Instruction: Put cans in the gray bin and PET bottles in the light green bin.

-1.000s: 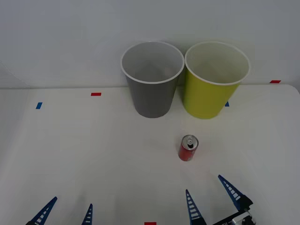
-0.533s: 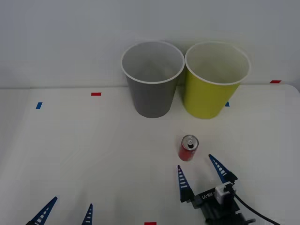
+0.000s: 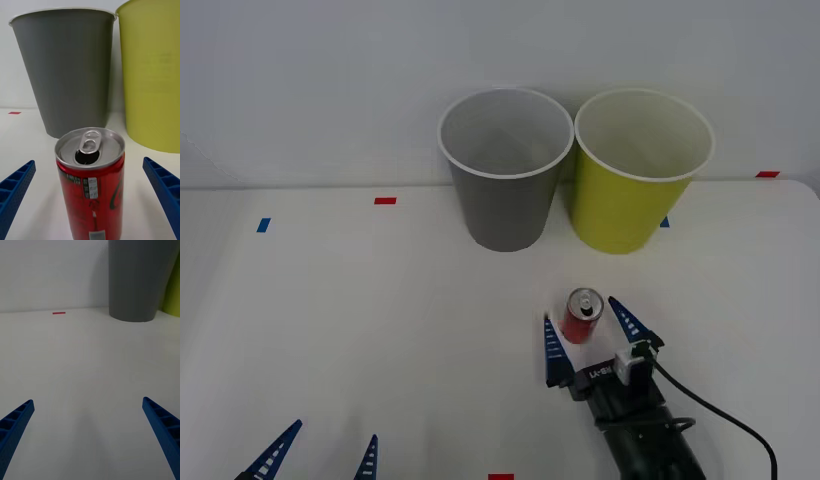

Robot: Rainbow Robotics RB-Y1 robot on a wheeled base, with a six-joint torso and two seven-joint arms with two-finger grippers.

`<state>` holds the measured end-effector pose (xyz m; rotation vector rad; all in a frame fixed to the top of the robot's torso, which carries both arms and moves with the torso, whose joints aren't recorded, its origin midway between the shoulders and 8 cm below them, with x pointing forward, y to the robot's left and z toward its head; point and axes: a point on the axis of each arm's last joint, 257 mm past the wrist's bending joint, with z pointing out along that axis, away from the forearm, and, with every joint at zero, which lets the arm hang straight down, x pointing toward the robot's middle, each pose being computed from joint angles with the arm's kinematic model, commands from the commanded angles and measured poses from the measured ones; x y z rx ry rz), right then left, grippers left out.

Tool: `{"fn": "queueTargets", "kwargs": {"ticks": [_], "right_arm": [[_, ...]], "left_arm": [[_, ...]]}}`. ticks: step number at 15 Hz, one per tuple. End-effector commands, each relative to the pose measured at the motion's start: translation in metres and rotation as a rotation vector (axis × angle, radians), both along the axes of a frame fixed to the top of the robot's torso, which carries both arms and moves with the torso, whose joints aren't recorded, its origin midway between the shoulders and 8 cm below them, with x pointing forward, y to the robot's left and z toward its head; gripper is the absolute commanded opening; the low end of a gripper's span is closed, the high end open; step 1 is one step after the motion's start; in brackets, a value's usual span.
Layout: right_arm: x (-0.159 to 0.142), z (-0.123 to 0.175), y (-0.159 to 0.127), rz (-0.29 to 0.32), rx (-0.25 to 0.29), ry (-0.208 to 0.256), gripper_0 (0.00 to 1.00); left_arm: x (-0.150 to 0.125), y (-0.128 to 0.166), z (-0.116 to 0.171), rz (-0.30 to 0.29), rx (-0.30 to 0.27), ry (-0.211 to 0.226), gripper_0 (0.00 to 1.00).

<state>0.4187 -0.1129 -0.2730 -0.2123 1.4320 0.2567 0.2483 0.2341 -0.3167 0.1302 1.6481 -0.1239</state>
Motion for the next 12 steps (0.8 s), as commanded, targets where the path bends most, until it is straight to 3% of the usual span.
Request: {"fn": "queueTargets", "kwargs": {"ticks": [1,5,7,9,10,12], "right_arm": [[0.0128,0.0086,0.0017,-0.002,-0.001,-0.009,1.00],[0.0150,0.0080,-0.0028,-0.008,-0.011,-0.008,1.00],[0.0150,0.0077,-0.0040,-0.012,-0.002,-0.005,0.58],[0.0150,0.0074,-0.0045,-0.016,0.013,0.001,0.26],[0.0152,0.0073,-0.0049,-0.017,0.017,0.002,0.17],[0.0158,0.0082,-0.0040,-0.017,0.032,0.005,0.09]], "left_arm": [[0.0000,0.0000,0.0000,0.000,0.000,0.000,1.00],[0.0000,0.0000,0.0000,0.000,0.000,0.000,1.00],[0.0000,0.0000,0.0000,0.000,0.000,0.000,1.00],[0.0000,0.0000,0.0000,0.000,0.000,0.000,1.00],[0.0000,0.0000,0.0000,0.000,0.000,0.000,1.00],[0.0000,0.0000,0.0000,0.000,0.000,0.000,1.00]]}}
